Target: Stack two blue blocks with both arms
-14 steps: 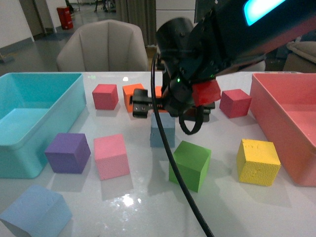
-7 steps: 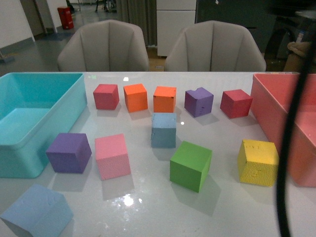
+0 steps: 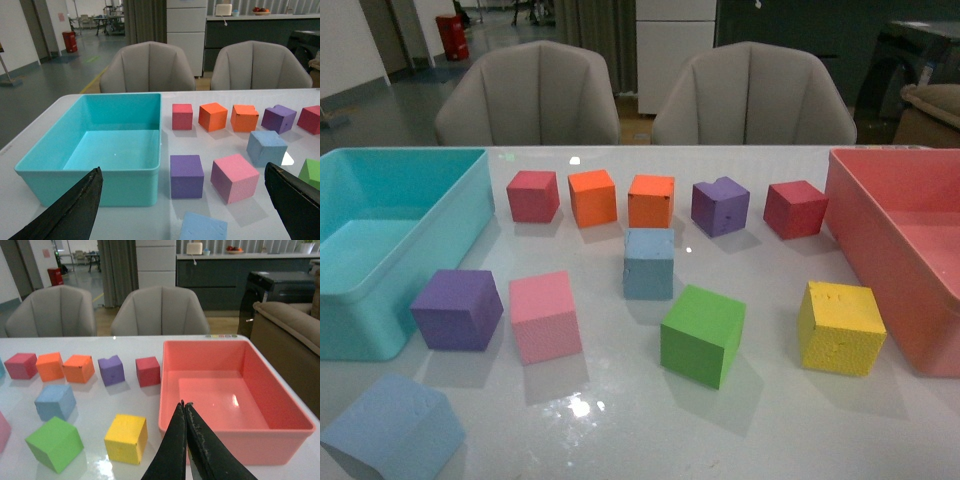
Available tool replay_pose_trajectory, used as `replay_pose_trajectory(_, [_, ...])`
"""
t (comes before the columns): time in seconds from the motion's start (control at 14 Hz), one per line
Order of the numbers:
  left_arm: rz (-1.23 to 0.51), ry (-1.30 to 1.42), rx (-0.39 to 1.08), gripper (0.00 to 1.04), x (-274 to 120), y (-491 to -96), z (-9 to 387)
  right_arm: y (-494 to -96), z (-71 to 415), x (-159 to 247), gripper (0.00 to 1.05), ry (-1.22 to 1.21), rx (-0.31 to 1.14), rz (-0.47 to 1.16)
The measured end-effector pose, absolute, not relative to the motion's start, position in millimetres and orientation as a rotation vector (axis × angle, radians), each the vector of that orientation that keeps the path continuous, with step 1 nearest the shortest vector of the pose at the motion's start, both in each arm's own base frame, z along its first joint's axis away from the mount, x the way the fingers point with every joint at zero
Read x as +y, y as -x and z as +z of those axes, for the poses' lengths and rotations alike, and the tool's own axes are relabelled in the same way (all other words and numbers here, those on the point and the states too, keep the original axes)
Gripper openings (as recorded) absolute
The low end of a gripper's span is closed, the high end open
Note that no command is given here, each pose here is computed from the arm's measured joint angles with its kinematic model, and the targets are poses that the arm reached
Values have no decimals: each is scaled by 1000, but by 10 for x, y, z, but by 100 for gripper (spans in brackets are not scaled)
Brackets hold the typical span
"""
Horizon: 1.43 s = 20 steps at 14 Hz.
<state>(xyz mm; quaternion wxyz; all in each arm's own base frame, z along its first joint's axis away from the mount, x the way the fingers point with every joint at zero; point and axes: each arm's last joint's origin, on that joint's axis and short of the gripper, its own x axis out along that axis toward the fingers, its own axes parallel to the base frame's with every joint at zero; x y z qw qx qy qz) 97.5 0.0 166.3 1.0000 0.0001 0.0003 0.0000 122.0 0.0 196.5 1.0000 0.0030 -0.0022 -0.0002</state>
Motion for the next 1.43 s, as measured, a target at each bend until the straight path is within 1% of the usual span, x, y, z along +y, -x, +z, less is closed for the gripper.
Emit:
replay_pose_trajectory(0.07, [0, 0, 0, 98, 0, -975, 1664, -1199, 1871, 0, 2, -6, 18, 0])
replay_pose_trajectory(0.21, [0, -1, 0, 98, 0, -975, 1664, -1156, 1868, 0, 2, -6, -12, 0])
replay_pose_trajectory(0.36, [0, -1, 0, 98, 0, -975, 1664, -1129, 1782, 0, 2, -6, 9, 0])
replay_pose_trajectory(0.57, [0, 0, 1, 98, 0, -975, 1663, -1088, 1717, 0, 2, -6, -21, 0])
replay_pose_trajectory(0.71, [1, -1, 0, 98, 0, -975, 1663, -999, 1638, 0, 2, -6, 36, 0])
replay_pose_trajectory(0.79, [0, 0, 1, 98, 0, -975, 1663, -969, 1700, 0, 2, -6, -27, 1])
replay_pose_trajectory(0.86, [0, 0, 0, 98, 0, -975, 1664, -973, 1662, 0, 2, -6, 2, 0])
replay_pose_trajectory(0.93, [0, -1, 1, 98, 0, -975, 1664, -973, 1669, 0, 6, -4, -5, 0])
replay_pose_trajectory(1.0, [0, 0, 1, 98, 0, -975, 1664, -973, 1667, 0, 19, -4, -2, 0])
replay_pose_trajectory(1.21, [0, 0, 1, 98, 0, -975, 1663, -973, 1668, 0, 63, -4, -4, 0])
replay_pose_trajectory(1.29, [24, -10, 75, 98, -3, -971, 1645, -973, 1668, 0, 76, -4, -4, 0])
replay_pose_trajectory(1.36, [48, -28, 151, 98, -14, -1026, 1702, -973, 1668, 0, 91, -3, -4, 0])
replay_pose_trajectory(1.43, [33, -37, 105, 98, -17, -1098, 1868, -973, 1668, 0, 100, -4, -4, 0])
